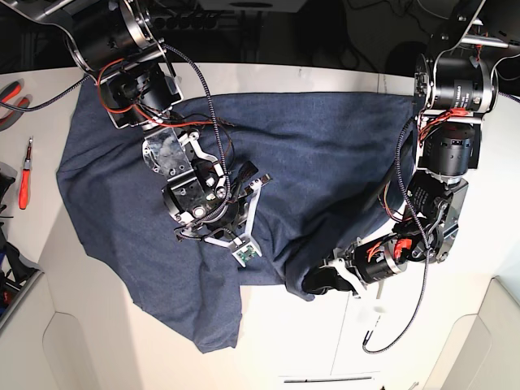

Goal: Layout the t-shirt on the table in an organized manner, then fold the t-shirt properly

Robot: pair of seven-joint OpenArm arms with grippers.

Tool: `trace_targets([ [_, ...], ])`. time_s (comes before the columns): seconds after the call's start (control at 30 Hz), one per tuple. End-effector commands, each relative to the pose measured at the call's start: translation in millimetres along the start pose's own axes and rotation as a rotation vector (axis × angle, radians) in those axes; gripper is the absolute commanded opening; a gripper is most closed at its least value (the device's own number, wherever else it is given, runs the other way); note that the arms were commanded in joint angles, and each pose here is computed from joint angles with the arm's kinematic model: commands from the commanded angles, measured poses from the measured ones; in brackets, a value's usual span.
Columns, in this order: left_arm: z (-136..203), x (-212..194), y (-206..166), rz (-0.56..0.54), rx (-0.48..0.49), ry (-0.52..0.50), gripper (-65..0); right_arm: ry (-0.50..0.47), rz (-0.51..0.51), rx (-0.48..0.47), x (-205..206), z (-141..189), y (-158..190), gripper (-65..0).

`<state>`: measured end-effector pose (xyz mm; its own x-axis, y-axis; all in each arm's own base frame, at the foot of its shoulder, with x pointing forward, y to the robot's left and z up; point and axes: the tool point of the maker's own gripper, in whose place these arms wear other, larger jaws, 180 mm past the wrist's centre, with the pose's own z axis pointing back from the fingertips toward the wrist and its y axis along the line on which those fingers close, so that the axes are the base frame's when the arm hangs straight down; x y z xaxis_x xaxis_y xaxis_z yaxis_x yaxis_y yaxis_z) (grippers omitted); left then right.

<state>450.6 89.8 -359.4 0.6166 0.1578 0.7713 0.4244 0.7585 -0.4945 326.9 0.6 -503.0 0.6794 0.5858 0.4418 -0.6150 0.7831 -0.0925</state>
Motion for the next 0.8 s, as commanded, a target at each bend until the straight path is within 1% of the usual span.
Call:
trace_targets([
  [0.0,2,32,-7,-0.053,-0.02,-0.067,-65.0,0.098,0.015,0.027,-25,-2,7,-65.0],
  [0.13,6,33,0,-0.193,0.043,-0.007,-65.0,0.098,0.015,0.027,-25,-2,7,-65.0],
  [0.27,18,45,12,-0.339,0.117,0.023,-65.0,0.098,0.015,0.026,-25,-2,7,-65.0],
  [0.37,36,64,35,-0.424,0.252,0.016,-65.0,0.098,0.015,0.027,-25,-2,7,-65.0],
  [0.5,60,87,66,-0.472,0.424,-0.021,-65.0,0.098,0.015,0.026,-25,-2,7,-65.0],
  [0.67,82,104,90,-0.512,0.545,-0.064,-65.0,0.098,0.015,0.027,-25,-2,7,-65.0],
  [0.77,97,118,104,-0.535,0.646,-0.106,-65.0,0.099,0.015,0.027,-26,-2,7,-65.0],
])
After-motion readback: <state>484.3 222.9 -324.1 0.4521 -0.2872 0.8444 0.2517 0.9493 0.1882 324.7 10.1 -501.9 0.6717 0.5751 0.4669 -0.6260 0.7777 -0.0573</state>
